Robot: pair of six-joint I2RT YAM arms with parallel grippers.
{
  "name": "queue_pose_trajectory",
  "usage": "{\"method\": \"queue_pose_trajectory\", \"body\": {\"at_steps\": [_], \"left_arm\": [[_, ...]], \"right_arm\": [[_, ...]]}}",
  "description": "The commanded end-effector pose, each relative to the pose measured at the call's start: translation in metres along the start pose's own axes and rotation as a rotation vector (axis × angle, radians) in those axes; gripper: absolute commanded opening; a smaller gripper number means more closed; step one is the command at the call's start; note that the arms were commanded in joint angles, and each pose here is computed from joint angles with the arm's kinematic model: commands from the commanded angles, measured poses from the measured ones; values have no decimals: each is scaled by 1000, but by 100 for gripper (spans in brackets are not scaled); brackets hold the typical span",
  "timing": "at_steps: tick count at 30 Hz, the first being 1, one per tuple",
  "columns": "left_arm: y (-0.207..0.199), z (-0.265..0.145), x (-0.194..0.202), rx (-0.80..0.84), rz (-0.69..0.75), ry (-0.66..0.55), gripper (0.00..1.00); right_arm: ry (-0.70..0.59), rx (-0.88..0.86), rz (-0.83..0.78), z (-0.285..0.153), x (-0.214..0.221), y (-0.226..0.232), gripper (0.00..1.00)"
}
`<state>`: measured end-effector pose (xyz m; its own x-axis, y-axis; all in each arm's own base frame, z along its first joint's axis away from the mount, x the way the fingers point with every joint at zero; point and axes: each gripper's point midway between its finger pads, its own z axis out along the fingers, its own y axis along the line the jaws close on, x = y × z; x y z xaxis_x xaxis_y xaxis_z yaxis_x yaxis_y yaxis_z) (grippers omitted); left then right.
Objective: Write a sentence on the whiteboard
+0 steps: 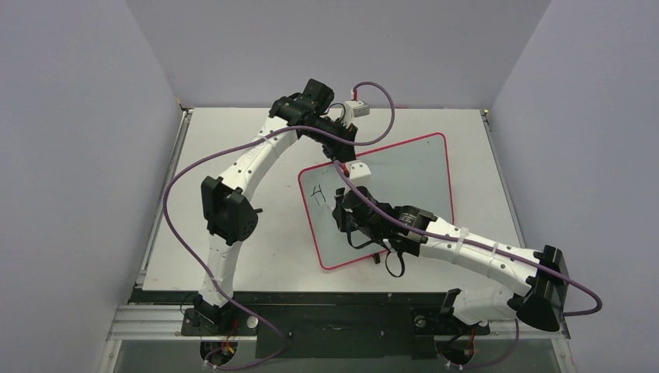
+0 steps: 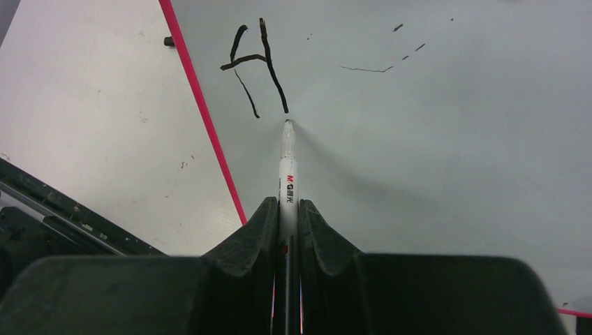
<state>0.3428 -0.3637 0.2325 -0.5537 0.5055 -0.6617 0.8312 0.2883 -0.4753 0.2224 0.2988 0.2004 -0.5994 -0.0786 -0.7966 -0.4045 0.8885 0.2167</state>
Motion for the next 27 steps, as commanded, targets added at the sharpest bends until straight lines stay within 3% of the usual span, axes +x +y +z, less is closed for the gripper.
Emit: {"method": "queue_pose_trajectory", "body": {"at_steps": [1,9,27], "left_arm": [[-22,-12,-15,0,104,-38,0],[-24,-13,-15,-2,109,-37,0],[-35,-23,-21,-36,149,-68,0]], "right_arm": [[-49,-67,35,-23,-17,8,0],[-134,-56,30,-36,-49,0,0],[-124,-7,34,-10,-59,-6,0]]}}
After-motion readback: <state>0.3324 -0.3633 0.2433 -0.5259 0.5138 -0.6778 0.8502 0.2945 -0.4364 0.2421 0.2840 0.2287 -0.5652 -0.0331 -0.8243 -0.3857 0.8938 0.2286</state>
